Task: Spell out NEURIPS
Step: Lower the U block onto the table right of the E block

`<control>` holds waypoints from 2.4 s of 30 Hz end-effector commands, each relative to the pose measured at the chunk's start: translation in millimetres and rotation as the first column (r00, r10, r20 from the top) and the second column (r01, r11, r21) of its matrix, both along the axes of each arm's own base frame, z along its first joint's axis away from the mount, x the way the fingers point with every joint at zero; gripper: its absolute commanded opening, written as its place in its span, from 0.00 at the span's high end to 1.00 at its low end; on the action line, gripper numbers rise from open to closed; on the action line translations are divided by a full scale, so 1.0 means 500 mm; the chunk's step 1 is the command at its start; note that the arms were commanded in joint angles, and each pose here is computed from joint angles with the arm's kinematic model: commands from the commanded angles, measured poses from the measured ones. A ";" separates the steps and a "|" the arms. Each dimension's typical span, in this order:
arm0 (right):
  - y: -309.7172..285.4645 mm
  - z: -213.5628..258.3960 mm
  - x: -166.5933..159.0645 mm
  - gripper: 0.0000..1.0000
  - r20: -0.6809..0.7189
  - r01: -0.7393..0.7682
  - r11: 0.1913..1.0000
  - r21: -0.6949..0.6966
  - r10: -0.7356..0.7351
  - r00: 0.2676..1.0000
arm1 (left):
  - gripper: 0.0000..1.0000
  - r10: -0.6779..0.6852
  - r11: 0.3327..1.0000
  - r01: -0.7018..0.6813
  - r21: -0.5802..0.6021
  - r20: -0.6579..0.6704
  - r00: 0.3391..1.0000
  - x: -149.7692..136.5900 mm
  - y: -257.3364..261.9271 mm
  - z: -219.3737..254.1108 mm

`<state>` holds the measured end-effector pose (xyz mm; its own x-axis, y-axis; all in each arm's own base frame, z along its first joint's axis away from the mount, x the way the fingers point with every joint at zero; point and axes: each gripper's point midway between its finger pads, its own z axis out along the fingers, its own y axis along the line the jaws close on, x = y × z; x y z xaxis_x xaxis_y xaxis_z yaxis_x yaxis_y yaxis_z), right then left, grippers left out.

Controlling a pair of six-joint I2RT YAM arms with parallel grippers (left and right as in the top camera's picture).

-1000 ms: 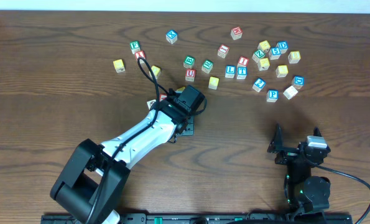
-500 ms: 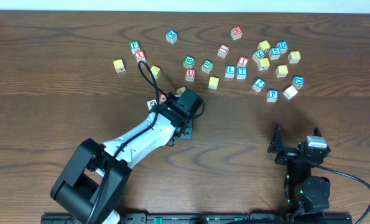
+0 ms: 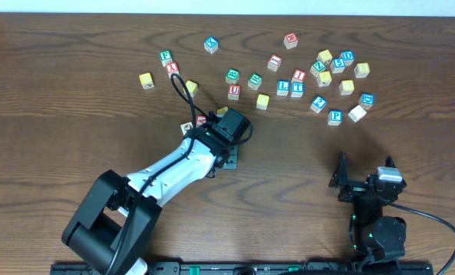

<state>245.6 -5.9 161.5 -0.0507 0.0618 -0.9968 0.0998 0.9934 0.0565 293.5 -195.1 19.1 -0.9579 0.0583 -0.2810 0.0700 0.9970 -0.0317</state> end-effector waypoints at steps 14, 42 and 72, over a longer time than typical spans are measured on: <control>0.000 -0.003 0.000 0.01 -0.005 0.000 1.000 -0.009 0.000 1.000 | 0.78 0.009 0.998 -0.010 0.065 0.021 1.000 0.006 0.026 -0.009; 0.000 -0.003 0.000 0.01 -0.005 0.000 1.000 -0.009 0.000 1.000 | 0.76 0.015 0.993 -0.021 0.117 0.052 0.999 0.016 0.045 -0.006; 0.000 -0.003 0.000 0.01 -0.005 0.000 1.000 -0.009 0.000 1.000 | 0.76 -0.002 1.000 0.002 0.004 -0.015 1.000 -0.006 0.006 -0.023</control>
